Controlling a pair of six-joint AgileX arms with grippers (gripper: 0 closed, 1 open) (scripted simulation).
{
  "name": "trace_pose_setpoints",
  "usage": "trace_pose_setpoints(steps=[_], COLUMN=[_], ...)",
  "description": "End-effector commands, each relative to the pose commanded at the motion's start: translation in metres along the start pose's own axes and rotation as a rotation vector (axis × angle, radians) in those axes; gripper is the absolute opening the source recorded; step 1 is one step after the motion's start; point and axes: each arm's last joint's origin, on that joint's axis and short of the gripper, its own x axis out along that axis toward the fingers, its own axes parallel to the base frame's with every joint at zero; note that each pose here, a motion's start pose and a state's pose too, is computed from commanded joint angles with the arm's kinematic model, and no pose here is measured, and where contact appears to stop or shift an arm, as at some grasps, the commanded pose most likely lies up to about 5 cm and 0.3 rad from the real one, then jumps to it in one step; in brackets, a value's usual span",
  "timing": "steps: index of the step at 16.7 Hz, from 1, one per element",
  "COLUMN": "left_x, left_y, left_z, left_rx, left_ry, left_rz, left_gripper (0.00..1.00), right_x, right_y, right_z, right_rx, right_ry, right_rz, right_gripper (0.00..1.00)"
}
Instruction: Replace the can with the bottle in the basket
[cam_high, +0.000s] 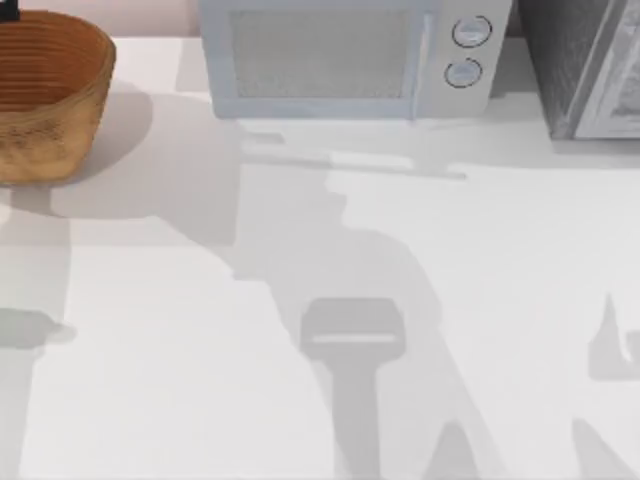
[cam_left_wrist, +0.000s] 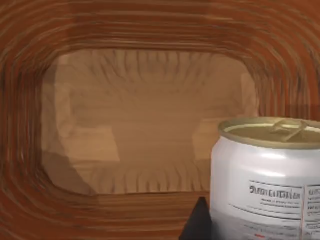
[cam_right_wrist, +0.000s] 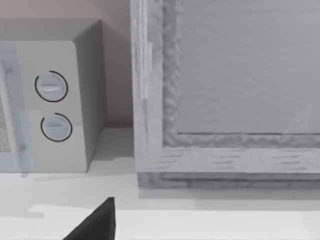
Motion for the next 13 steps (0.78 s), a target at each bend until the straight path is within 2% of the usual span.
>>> trace_pose_setpoints(steps=[3, 7, 10, 13], left_x=[-0.067, -0.131, -0.142, -0.123], left_y=[-0.028, -0.059, -0.07, -0.071], left_z=[-0.039, -0.128, -0.205, -0.271], left_rx=[0.042, 0.095, 0.122, 0.135], left_ry=[-0.171, -0.434, -0.627, -0.8], left_rz=[0.034, 0.074, 0.095, 0.108], left_gripper=[0.0, 0.0, 0.0, 0.0], right_x=[0.0, 0.0, 0.0, 0.0], right_y=[0.0, 0.0, 0.0, 0.0], right_z=[0.0, 0.0, 0.0, 0.0], right_rx=[0.0, 0.0, 0.0, 0.0], right_ry=[0.0, 0.0, 0.0, 0.0], right_rz=[0.0, 0.0, 0.0, 0.0], right_gripper=[1.0, 1.0, 1.0, 1.0])
